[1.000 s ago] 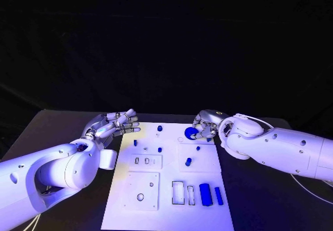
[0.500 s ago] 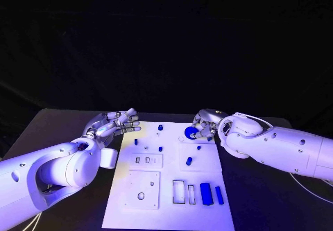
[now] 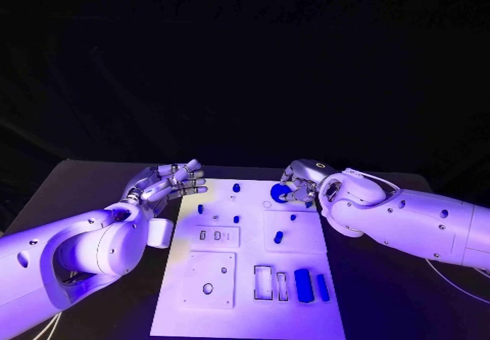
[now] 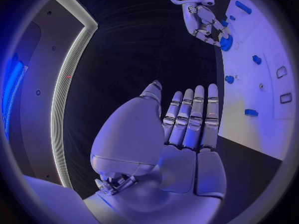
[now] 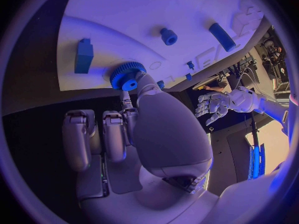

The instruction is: Assemble the parts on the task board

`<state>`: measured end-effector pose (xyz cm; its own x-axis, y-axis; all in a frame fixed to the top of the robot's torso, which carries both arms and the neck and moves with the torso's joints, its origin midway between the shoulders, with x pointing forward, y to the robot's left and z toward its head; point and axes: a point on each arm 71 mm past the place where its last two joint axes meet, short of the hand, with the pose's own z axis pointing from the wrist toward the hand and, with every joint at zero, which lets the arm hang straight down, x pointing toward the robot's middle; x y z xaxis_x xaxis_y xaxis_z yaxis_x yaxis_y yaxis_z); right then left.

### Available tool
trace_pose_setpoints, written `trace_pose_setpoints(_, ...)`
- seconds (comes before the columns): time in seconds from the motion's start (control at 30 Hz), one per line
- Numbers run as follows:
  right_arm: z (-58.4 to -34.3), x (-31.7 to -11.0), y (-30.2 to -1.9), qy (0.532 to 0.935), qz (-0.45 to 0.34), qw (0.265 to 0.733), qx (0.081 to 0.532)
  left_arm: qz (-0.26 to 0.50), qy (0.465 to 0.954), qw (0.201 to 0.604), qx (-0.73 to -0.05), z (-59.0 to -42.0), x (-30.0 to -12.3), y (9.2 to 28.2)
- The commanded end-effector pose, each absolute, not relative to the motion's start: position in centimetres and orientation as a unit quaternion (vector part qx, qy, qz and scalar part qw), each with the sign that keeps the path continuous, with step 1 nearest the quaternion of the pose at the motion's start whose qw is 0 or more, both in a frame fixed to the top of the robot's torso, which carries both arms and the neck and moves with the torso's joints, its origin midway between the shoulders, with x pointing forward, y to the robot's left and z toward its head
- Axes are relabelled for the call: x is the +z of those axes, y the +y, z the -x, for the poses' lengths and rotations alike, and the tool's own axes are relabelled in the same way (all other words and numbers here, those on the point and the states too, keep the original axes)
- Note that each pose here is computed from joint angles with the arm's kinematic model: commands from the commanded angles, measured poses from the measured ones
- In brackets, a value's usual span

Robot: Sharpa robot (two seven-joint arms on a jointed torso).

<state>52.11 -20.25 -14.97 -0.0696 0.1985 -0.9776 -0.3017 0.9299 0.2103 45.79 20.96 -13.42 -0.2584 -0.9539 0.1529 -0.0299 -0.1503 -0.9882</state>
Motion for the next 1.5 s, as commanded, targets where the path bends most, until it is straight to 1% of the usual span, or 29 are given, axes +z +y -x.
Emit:
trace_pose_setpoints(0.03, -51.8, -14.5, -19.9, 0.685, 0.044, 0.702, 0.187, 0.465, 0.525, 0.381, -0.603, -45.8, -13.3, 20.7)
trace_pose_setpoints(0.27, -50.8, -13.9, -18.3, 0.670, 0.060, 0.709, 0.209, 0.464, 0.525, 0.380, -0.604, -45.8, -13.3, 20.6)
trace_pose_setpoints(0.43, -49.9, -13.3, -15.7, 0.650, 0.090, 0.720, 0.229, 0.464, 0.525, 0.379, -0.604, -45.7, -13.3, 20.6)
trace_pose_setpoints(0.63, -49.8, -13.0, -13.0, 0.637, 0.109, 0.724, 0.241, 0.463, 0.526, 0.378, -0.605, -45.7, -13.3, 20.4)
trace_pose_setpoints(0.83, -50.3, -13.2, -11.2, 0.637, 0.116, 0.722, 0.246, 0.463, 0.526, 0.378, -0.605, -45.7, -13.3, 20.4)
trace_pose_setpoints(1.1, -50.8, -14.0, -9.3, 0.645, 0.125, 0.712, 0.247, 0.462, 0.526, 0.377, -0.606, -45.7, -13.3, 20.2)
trace_pose_setpoints(1.5, -51.1, -15.2, -8.2, 0.660, 0.134, 0.696, 0.248, 0.462, 0.526, 0.377, -0.607, -45.7, -13.2, 20.2)
